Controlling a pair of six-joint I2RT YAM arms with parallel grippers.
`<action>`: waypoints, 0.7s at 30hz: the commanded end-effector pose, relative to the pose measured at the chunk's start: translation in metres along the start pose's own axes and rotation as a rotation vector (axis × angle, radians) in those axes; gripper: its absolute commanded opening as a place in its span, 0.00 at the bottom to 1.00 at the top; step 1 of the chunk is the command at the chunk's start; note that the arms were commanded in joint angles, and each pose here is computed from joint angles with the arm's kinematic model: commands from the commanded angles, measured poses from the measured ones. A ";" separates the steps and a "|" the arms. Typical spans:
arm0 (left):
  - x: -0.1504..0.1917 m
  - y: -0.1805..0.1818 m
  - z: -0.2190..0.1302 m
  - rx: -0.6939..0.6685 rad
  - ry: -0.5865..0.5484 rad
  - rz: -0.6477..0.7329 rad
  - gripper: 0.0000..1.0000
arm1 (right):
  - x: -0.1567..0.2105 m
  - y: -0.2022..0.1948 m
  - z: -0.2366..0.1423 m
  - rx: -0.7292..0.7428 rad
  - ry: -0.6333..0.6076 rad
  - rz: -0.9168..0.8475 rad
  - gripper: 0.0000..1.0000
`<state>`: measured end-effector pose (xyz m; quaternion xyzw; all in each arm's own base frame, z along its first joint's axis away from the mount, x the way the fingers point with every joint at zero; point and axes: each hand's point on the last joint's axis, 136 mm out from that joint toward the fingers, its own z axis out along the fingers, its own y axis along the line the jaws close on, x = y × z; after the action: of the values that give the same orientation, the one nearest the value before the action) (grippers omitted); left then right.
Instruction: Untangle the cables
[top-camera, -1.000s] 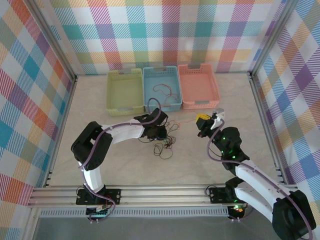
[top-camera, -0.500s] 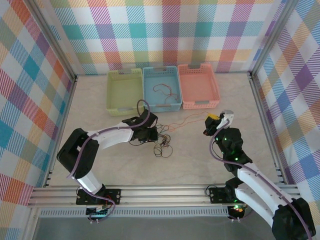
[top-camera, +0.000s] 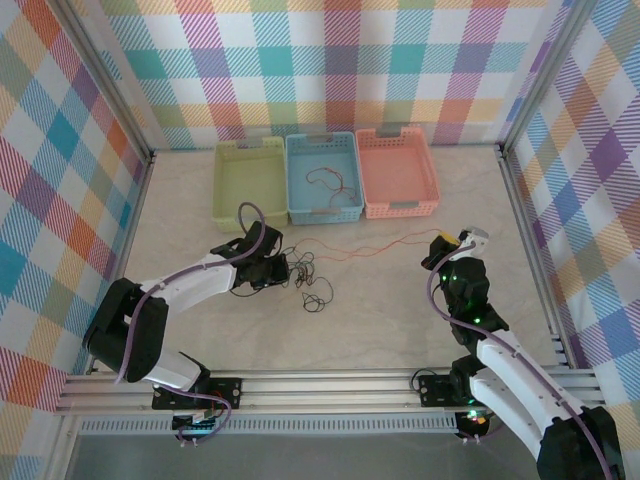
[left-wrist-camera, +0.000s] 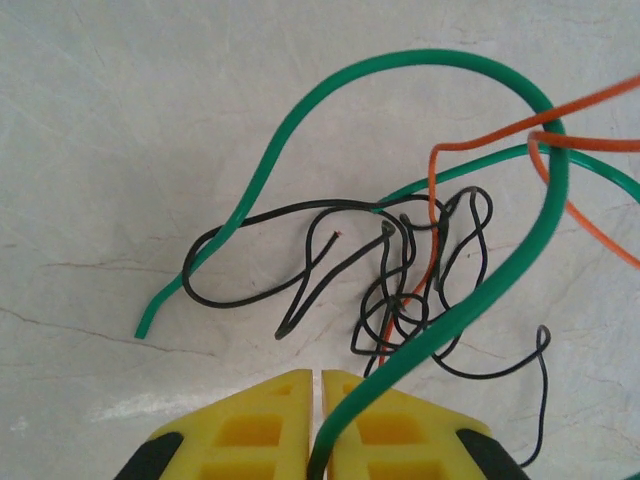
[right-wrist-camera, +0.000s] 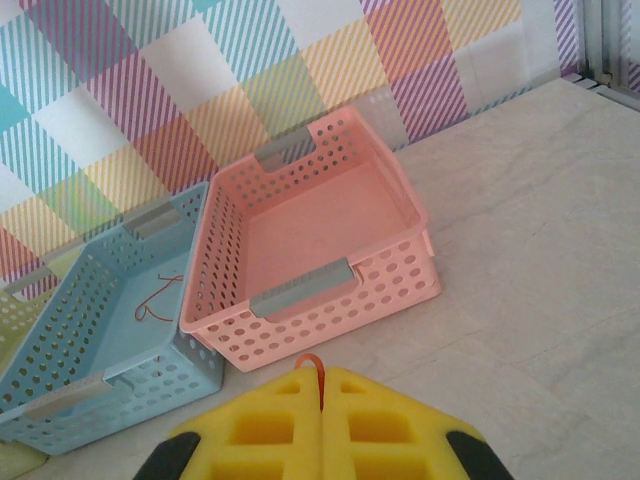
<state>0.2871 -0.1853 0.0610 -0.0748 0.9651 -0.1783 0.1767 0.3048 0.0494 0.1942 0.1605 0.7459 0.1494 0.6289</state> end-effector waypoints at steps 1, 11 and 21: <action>0.002 -0.002 -0.004 0.028 0.002 0.010 0.11 | -0.001 -0.003 0.001 0.006 -0.011 0.024 0.00; 0.002 0.014 -0.013 -0.009 -0.019 -0.003 0.10 | -0.003 -0.036 -0.004 0.146 -0.030 0.092 0.00; 0.002 0.020 -0.013 -0.008 -0.030 -0.022 0.07 | 0.000 -0.061 -0.005 0.246 -0.029 0.152 0.00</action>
<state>0.2806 -0.1726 0.0632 -0.0842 0.9627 -0.1804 0.1832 0.3003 0.0044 0.1722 0.2656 0.7444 0.1089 0.6029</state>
